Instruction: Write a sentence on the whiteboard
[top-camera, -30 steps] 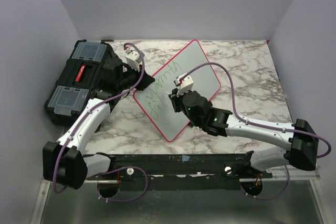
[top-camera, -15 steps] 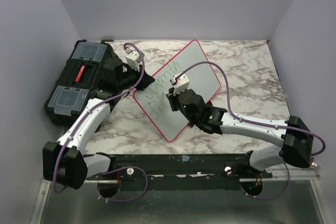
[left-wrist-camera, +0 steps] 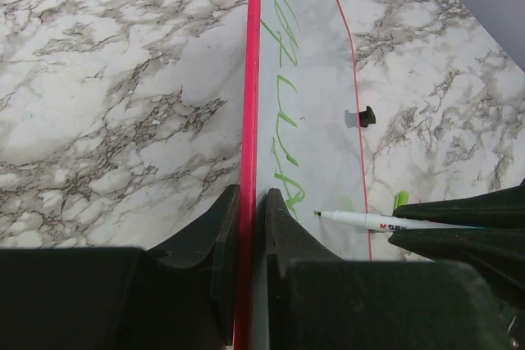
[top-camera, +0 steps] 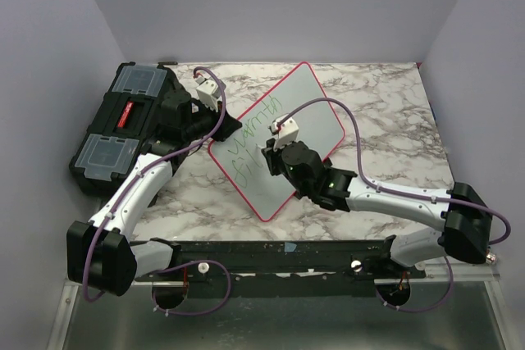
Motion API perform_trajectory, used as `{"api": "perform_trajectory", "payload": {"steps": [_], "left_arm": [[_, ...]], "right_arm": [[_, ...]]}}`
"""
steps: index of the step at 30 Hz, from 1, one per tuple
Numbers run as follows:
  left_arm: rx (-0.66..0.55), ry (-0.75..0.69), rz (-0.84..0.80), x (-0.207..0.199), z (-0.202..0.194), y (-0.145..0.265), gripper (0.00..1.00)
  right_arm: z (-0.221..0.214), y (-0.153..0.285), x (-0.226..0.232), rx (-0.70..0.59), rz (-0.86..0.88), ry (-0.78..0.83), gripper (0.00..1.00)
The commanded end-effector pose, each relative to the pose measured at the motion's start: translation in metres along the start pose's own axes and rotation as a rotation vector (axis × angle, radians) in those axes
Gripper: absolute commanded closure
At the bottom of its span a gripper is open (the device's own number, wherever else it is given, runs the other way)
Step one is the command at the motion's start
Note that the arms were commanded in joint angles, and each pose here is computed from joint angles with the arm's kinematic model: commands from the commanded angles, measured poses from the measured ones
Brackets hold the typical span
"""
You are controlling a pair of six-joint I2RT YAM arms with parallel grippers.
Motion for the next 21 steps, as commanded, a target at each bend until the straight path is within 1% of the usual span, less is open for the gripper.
{"api": "perform_trajectory", "payload": {"steps": [1, 21], "left_arm": [[-0.016, -0.078, 0.007, 0.002, 0.003, 0.002, 1.00], [-0.020, -0.079, 0.004, 0.000, 0.004, 0.004, 1.00]], "right_arm": [[-0.016, 0.006, -0.002, 0.036, 0.017, -0.017, 0.99], [-0.054, 0.022, -0.009, 0.121, 0.029, -0.054, 0.99]]}}
Point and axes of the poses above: each gripper's point midway between its finger pads, its own y axis back along the fingers, its own x axis along the line the jaws close on, z = x × y, the point moved 1 cm from there along y, back along the fingers, and after that the axes turned 3 degrees about y, right-handed, at the moved point
